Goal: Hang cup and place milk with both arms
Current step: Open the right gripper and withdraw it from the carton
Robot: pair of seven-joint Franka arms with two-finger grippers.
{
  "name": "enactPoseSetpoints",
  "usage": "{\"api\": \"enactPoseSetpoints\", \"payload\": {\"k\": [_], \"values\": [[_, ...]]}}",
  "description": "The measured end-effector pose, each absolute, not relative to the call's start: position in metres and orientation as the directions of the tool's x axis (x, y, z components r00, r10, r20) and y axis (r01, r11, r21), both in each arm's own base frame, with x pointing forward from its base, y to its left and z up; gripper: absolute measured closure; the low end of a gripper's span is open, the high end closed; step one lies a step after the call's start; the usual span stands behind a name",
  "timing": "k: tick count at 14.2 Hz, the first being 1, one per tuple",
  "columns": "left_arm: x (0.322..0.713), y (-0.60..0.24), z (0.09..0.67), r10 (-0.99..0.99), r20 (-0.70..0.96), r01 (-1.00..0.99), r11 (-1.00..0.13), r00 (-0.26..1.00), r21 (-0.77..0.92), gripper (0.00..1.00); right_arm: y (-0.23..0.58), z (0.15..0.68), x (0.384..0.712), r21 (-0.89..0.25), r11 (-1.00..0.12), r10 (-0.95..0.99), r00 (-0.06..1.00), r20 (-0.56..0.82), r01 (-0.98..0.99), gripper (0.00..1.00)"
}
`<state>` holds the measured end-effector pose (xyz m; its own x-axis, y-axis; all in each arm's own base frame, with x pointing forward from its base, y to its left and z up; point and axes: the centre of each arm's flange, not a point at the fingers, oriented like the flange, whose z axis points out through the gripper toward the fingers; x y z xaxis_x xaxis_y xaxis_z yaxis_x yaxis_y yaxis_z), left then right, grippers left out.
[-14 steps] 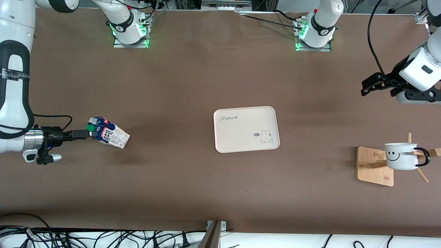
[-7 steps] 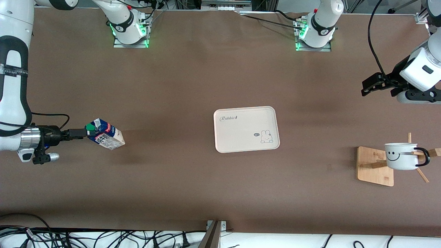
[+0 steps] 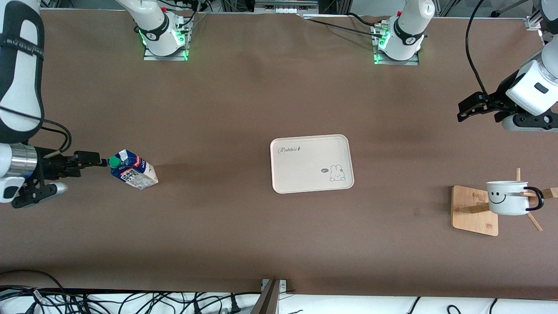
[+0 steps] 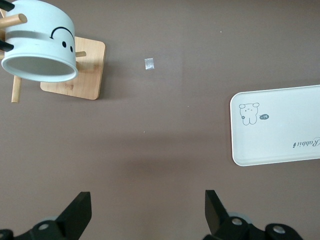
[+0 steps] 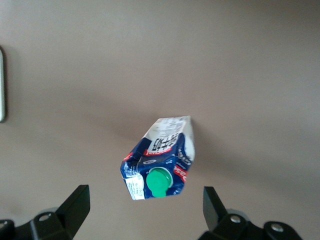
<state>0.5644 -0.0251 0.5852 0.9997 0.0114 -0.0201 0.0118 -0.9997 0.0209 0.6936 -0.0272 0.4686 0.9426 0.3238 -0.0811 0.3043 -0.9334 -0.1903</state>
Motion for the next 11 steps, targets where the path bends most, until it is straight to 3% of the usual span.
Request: {"api": "enactPoseSetpoints", "payload": {"k": [3,7,11], "values": [[0.564,-0.025,0.585,0.011,-0.020,0.012,-1.000,1.000,0.021,0.00,-0.030,0.506,0.695,-0.092,-0.938,0.338,0.939,-0.054,0.333,0.00],[0.564,-0.025,0.585,0.011,-0.020,0.012,-1.000,1.000,0.021,0.00,-0.034,0.533,0.690,-0.061,-0.940,0.339,0.938,-0.064,0.336,0.00],[0.564,-0.025,0.585,0.011,-0.020,0.012,-1.000,1.000,0.021,0.00,-0.051,0.588,0.664,0.019,-0.946,0.321,0.945,-0.064,0.323,0.00]]}}
